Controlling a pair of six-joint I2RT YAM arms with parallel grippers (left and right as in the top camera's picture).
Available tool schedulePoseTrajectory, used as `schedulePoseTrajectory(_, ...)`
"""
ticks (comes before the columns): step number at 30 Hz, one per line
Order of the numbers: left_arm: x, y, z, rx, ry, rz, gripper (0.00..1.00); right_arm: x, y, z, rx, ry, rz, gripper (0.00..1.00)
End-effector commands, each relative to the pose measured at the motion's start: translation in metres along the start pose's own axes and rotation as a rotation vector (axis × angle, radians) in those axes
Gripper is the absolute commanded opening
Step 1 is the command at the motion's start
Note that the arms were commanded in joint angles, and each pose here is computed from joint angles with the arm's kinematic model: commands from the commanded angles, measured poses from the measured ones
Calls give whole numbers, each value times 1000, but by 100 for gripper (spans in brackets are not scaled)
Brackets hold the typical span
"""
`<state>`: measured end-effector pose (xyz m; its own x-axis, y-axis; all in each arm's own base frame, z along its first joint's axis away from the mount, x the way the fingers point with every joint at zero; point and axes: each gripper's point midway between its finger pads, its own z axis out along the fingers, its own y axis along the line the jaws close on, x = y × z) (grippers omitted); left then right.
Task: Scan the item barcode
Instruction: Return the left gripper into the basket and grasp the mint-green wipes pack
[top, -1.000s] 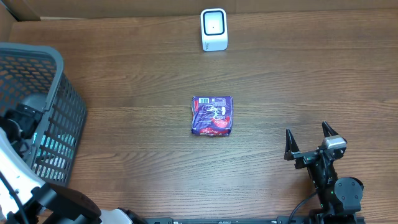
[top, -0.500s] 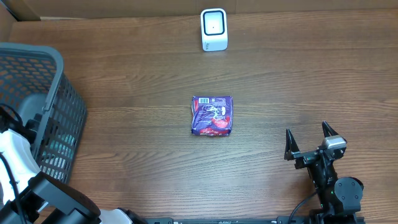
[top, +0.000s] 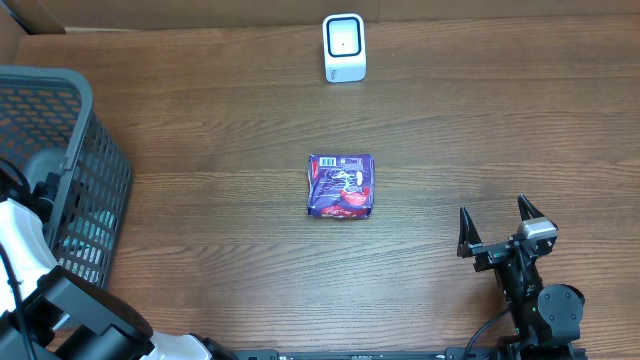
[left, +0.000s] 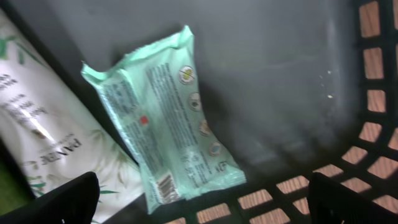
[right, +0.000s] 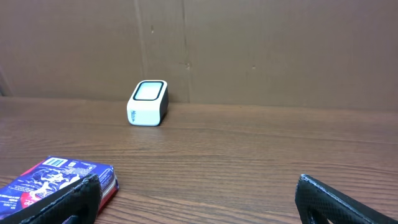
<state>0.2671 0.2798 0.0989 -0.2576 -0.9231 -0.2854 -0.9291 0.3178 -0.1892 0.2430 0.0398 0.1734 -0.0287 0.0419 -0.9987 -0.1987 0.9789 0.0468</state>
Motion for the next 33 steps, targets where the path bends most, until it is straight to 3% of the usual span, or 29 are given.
schedulePoseTrajectory(1,46,11,58,-29,202,-30,97,1,2,0,-11,-6,2,100)
schedulePoseTrajectory(7,28,-12,8,49,186,-31,99,1,2,0,-11,-6,2,100)
schedulePoseTrajectory(15,-11,-22,-59,67,27,-26,100,1,2,0,-11,-6,2,100)
schedulePoseTrajectory(21,-9,-4,-39,-35,32,-78,100,1,2,0,-11,-6,2,100)
schedulePoseTrajectory(33,7,7,41,-79,114,-188,100,1,2,0,-11,-6,2,100)
